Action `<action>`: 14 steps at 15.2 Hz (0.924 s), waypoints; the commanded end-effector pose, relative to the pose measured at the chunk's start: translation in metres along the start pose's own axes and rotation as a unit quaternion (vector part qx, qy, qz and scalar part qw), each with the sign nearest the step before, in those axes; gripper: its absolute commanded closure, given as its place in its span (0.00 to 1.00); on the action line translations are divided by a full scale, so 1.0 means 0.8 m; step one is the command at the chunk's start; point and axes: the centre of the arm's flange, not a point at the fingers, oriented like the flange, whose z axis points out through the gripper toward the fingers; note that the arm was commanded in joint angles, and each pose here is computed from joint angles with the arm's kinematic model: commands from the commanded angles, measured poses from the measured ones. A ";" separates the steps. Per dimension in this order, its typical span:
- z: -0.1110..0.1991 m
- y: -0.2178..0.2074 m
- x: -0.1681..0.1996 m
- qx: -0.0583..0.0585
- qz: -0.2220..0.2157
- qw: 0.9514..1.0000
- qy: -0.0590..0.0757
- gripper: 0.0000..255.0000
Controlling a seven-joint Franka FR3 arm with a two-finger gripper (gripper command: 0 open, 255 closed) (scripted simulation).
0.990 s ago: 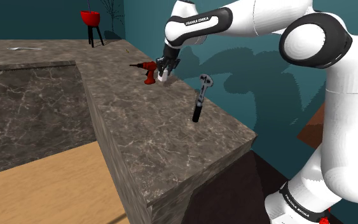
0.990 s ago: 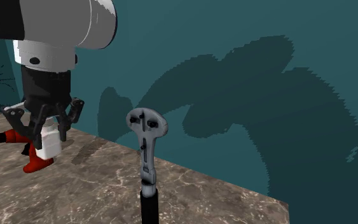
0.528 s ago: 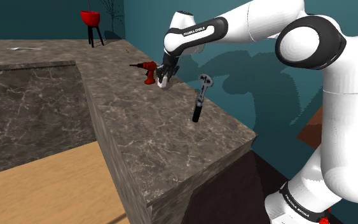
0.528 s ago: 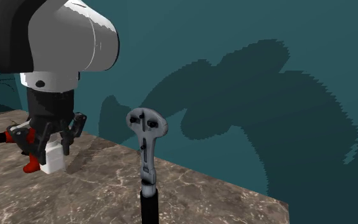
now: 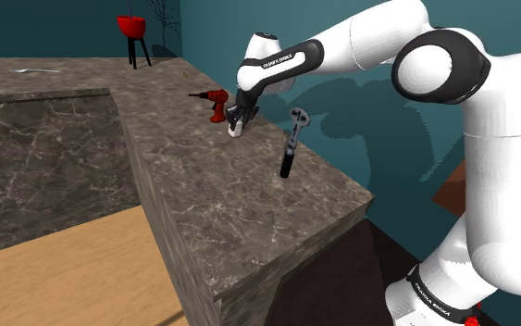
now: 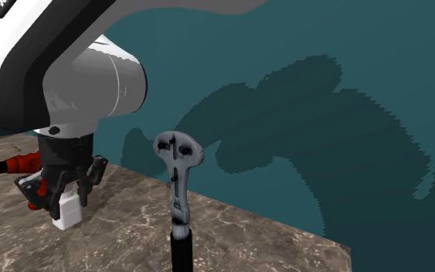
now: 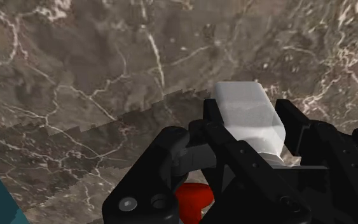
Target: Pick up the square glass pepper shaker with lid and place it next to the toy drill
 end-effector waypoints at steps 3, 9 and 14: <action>0.017 0.001 -0.004 0.000 0.000 1.000 0.000 1.00; 0.017 0.001 -0.004 0.000 0.000 1.000 0.000 1.00; 0.017 0.001 -0.004 0.000 0.000 1.000 0.000 0.00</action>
